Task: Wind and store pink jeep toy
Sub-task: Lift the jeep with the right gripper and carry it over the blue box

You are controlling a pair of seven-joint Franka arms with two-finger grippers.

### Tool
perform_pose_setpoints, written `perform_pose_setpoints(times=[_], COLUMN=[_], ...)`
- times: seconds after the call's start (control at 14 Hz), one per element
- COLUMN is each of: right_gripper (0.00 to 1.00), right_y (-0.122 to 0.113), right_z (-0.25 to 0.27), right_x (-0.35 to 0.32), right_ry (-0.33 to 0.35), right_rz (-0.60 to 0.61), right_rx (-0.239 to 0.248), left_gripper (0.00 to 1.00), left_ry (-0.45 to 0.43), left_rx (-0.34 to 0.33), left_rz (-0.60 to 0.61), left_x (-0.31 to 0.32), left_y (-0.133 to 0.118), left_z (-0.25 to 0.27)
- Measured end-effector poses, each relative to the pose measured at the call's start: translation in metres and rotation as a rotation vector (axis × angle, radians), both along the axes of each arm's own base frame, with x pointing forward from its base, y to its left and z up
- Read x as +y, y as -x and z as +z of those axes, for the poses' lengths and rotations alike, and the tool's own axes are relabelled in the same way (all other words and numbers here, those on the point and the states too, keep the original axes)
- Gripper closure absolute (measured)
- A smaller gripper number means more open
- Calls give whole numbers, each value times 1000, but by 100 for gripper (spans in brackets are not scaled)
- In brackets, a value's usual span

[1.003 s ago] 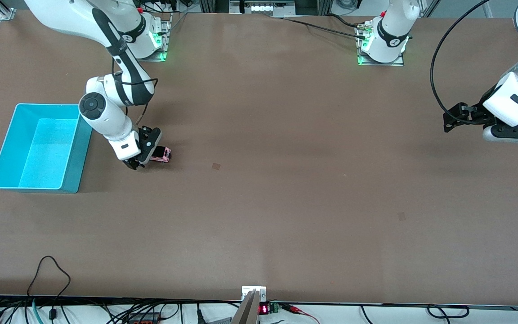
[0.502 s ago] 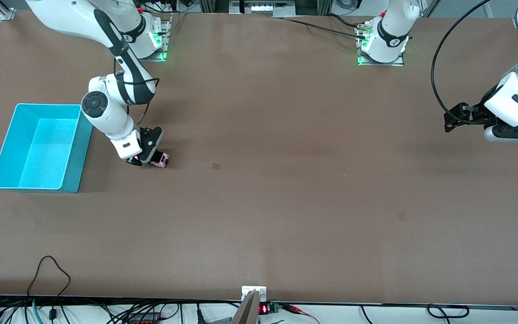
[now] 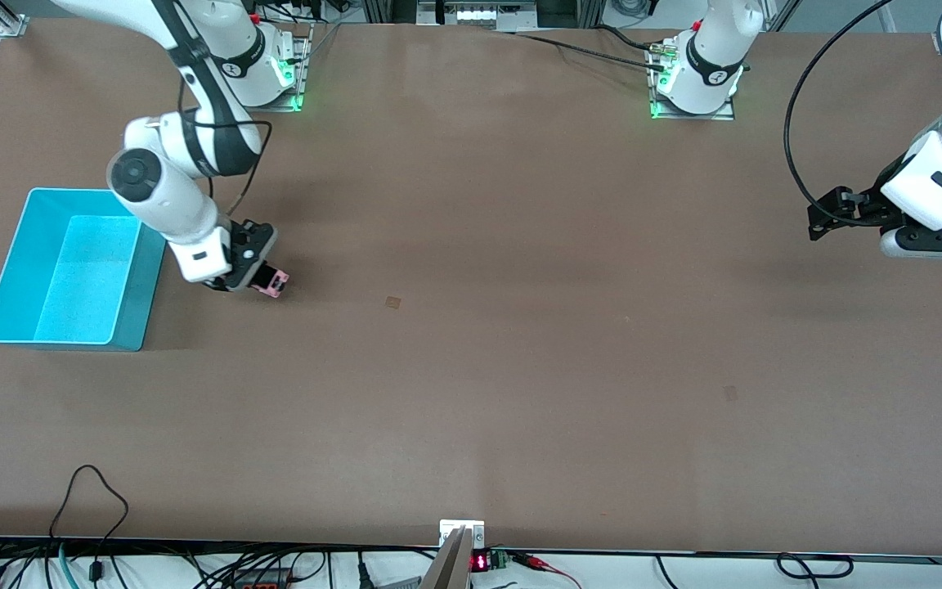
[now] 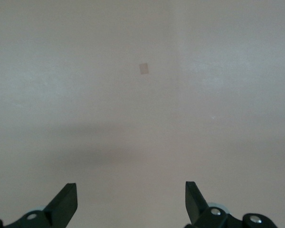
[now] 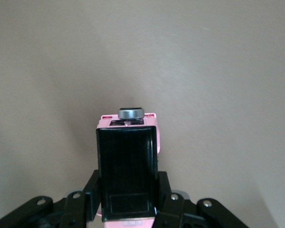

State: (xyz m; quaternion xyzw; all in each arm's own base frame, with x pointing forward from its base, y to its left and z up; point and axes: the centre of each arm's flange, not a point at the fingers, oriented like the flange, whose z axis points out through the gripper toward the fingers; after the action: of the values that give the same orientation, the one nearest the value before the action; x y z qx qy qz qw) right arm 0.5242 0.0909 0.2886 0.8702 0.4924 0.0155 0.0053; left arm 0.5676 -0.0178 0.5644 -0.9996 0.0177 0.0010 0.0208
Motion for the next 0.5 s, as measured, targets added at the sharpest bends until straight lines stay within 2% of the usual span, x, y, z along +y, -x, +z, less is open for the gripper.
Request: perform_pose_setpoints(times=[0.5], right_gripper=[49], right_y=[-3], right_z=[49], right_x=[-135], right_ry=[-9], right_rz=[-508], right_rx=[-54], left_gripper=[0], left_ry=[0], left_rx=[11], left_rz=[6], left_x=[3], left_y=[1], left_z=[-1])
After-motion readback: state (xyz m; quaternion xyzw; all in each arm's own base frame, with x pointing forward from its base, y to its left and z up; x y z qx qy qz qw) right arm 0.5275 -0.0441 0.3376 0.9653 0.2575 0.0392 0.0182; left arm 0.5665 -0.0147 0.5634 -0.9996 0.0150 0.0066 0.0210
